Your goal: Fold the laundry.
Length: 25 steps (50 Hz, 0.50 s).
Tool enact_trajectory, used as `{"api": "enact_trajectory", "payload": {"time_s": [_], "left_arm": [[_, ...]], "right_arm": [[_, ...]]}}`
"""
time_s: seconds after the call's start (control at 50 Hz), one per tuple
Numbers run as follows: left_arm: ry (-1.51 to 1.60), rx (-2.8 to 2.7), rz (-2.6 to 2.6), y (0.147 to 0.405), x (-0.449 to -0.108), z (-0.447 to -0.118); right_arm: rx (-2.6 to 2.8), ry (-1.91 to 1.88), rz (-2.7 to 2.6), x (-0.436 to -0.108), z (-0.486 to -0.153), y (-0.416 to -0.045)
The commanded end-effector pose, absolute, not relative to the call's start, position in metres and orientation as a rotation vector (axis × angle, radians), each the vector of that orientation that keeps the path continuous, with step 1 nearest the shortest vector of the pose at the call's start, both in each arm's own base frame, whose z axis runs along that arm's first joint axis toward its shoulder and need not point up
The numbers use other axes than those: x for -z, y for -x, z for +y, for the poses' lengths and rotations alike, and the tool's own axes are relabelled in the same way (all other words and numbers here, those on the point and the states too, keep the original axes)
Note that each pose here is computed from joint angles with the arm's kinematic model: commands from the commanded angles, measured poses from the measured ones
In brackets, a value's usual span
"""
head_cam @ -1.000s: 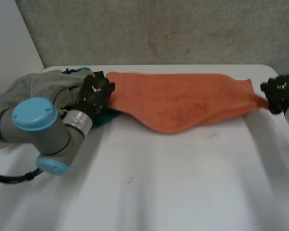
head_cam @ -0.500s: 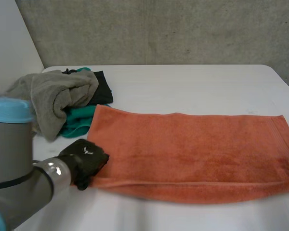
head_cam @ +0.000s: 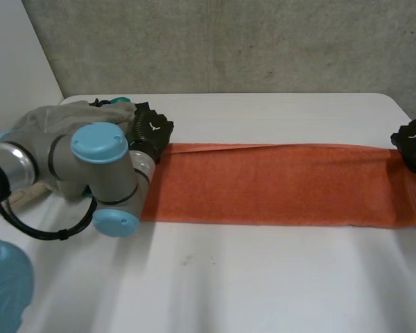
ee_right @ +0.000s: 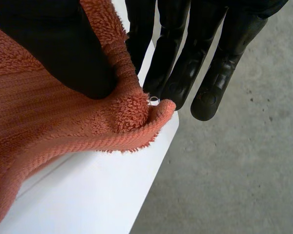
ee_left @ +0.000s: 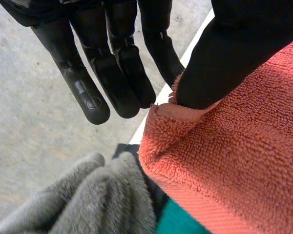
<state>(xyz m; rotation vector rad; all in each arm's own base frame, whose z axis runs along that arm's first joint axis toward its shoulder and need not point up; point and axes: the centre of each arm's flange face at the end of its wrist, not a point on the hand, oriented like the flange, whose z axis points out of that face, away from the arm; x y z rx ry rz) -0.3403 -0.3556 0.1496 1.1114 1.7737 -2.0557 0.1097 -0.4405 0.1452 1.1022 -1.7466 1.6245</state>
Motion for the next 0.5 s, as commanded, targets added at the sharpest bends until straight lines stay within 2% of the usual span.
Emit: {"api": "enact_trajectory", "payload": {"time_s": [0.02,0.1,0.16,0.22,0.28,0.5], "left_arm": [[-1.111,2.099,1.656,0.353,-0.133,-0.37],[-1.137,2.122,1.648,0.36,-0.129,-0.361],[-1.109,2.192,1.593,0.364,-0.147,-0.353],[-1.073,2.234,1.563,0.36,-0.163,-0.346],[-1.086,2.221,1.576,0.355,-0.164,-0.335],[-1.083,2.207,1.77,0.33,-0.166,-0.291]], "right_arm": [[-1.657,-1.065,-1.683,-0.131,-0.457,-0.122],[-1.656,-0.956,-1.721,-0.14,-0.453,-0.12],[-1.69,-0.88,-1.765,-0.155,-0.445,-0.115],[-1.78,-0.806,-1.801,-0.187,-0.427,-0.114],[-1.811,-0.818,-1.867,-0.204,-0.408,-0.109],[-1.547,-0.835,-2.302,-0.179,-0.363,-0.053]]}}
